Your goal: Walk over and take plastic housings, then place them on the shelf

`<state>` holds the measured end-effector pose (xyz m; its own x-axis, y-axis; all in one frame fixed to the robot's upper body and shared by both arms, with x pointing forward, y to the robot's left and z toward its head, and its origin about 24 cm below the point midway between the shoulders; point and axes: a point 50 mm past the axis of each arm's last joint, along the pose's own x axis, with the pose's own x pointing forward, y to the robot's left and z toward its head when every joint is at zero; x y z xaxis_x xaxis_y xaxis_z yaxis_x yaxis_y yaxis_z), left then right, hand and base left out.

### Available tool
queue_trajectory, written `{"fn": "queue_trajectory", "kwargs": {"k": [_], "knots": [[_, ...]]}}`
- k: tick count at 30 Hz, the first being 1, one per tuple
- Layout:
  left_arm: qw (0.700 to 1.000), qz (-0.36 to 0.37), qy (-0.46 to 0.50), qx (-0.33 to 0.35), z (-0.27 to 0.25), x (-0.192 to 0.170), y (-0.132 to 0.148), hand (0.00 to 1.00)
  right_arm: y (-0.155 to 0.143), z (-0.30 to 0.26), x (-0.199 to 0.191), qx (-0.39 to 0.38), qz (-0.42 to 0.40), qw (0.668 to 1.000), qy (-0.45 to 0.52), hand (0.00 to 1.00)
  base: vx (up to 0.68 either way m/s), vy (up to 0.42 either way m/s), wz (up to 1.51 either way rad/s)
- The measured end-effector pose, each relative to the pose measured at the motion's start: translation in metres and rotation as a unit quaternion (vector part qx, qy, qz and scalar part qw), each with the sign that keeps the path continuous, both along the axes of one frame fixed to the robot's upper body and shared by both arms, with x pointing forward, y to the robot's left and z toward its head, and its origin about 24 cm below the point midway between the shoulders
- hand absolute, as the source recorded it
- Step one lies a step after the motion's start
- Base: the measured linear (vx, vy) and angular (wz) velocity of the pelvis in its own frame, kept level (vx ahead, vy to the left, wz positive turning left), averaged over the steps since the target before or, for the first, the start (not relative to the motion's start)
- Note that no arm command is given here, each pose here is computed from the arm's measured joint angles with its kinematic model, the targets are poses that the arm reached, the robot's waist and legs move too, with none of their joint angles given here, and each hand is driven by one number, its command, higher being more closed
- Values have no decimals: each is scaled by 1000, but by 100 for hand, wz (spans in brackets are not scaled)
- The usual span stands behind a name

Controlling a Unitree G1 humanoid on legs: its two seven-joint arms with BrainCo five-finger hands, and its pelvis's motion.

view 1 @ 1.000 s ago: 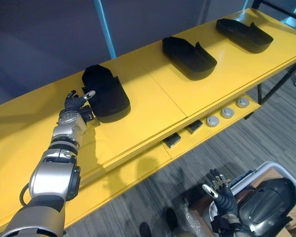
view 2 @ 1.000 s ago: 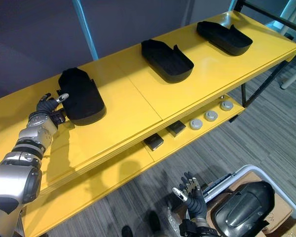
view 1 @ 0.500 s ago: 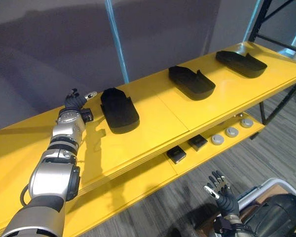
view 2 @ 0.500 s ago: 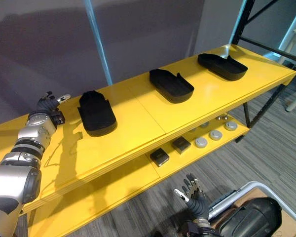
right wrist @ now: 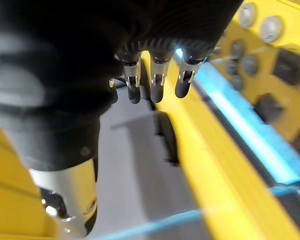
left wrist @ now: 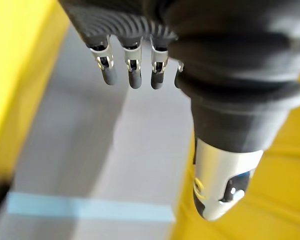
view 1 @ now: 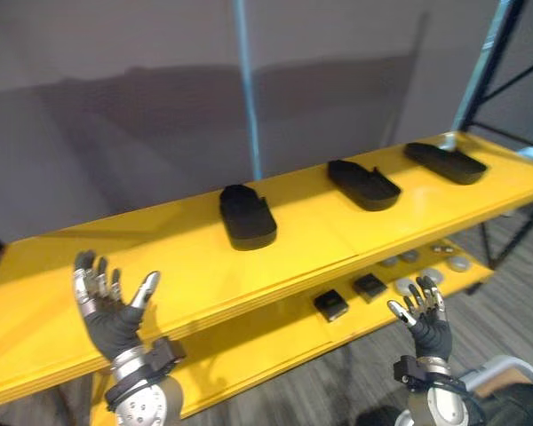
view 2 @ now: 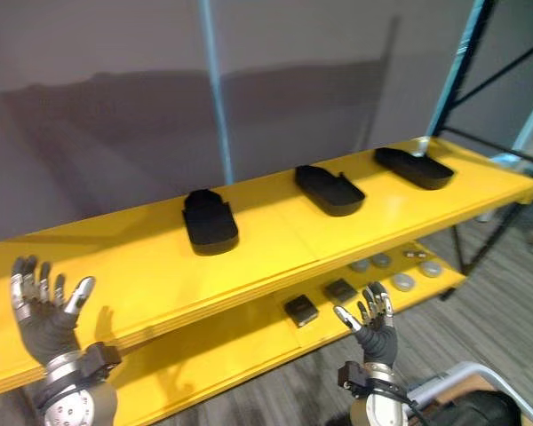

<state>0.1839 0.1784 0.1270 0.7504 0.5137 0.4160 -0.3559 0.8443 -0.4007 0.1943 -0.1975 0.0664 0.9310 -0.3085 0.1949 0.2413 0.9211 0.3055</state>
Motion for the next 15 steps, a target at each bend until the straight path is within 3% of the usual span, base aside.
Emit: {"fn": "queue_trajectory", "kwargs": {"k": [4, 8, 12, 15], "knots": [[1000, -10, -17, 6, 5, 0, -2, 0, -2, 31, -11, -23, -10, 997, -67, 0, -272, 223, -227], [1000, 12, -8, 15, 0, 2, 11, 0, 2, 34, 5, -33, -7, 996, -81, 0, -181, 143, -296], [1000, -29, 2, 6, -7, 19, 4, 0, -18, 30, 2, -56, -50, 995, -66, 0, -132, -8, -113], [998, -52, -1, 30, -6, 20, 2, 0, -16, 31, 3, -59, -37, 995, -69, 0, -154, -178, -101]]}}
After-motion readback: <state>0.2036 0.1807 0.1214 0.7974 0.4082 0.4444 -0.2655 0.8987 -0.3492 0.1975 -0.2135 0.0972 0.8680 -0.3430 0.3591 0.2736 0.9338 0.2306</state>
